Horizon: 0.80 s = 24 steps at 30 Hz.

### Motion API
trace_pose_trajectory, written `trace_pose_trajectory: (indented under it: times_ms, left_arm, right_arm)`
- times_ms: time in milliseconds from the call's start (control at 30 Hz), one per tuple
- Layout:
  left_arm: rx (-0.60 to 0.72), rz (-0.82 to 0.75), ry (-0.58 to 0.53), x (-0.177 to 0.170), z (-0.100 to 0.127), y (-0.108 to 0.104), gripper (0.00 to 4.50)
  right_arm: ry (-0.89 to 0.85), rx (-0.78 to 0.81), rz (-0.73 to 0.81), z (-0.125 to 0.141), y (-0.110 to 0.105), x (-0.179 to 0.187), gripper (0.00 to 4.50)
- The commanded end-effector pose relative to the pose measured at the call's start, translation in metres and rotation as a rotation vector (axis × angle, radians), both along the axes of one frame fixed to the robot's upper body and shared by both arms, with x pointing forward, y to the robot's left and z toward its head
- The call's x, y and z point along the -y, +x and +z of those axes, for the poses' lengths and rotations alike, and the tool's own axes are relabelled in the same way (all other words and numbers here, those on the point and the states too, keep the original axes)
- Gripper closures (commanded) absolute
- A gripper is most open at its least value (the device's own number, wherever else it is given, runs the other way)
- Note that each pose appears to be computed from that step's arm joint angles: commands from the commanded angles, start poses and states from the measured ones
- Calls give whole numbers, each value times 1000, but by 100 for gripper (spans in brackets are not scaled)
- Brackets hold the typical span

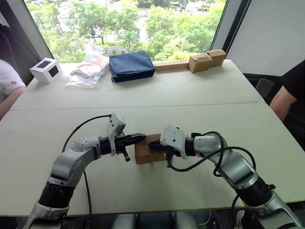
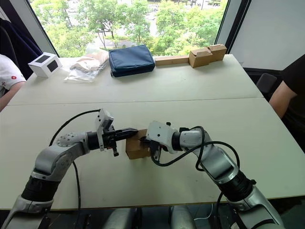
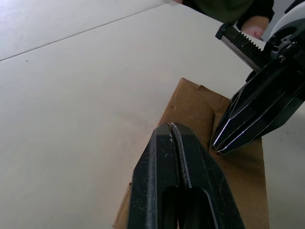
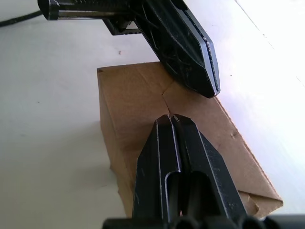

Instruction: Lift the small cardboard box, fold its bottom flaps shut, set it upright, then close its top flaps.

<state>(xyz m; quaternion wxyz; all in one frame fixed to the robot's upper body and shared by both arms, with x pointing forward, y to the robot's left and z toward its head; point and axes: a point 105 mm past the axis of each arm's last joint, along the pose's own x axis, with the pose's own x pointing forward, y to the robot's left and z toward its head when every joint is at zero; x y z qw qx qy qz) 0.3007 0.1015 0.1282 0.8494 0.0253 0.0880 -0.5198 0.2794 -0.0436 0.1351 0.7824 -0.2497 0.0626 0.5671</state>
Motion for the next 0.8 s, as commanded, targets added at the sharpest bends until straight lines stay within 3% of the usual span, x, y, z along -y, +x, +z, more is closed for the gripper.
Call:
trace_pose_trajectory:
  times_ms: [33,167,300,433,800]
  left_arm:
    - [-10,3,14,-2,-5,-1,449]
    - [15,18,-73,-6,22,-2,449]
    - [38,-11,-54,-4,34,-11,449]
    - [58,-61,37,-1,27,-19,449]
    - [52,-75,97,11,6,-19,449]
  right_arm:
    - [100,5,-14,23,-2,4,450]
    - [171,-6,-87,34,7,15,450]
    - [183,0,-135,33,15,20,450]
    - [170,-8,-125,27,14,16,450]
    - [76,-17,-107,1,11,13,450]
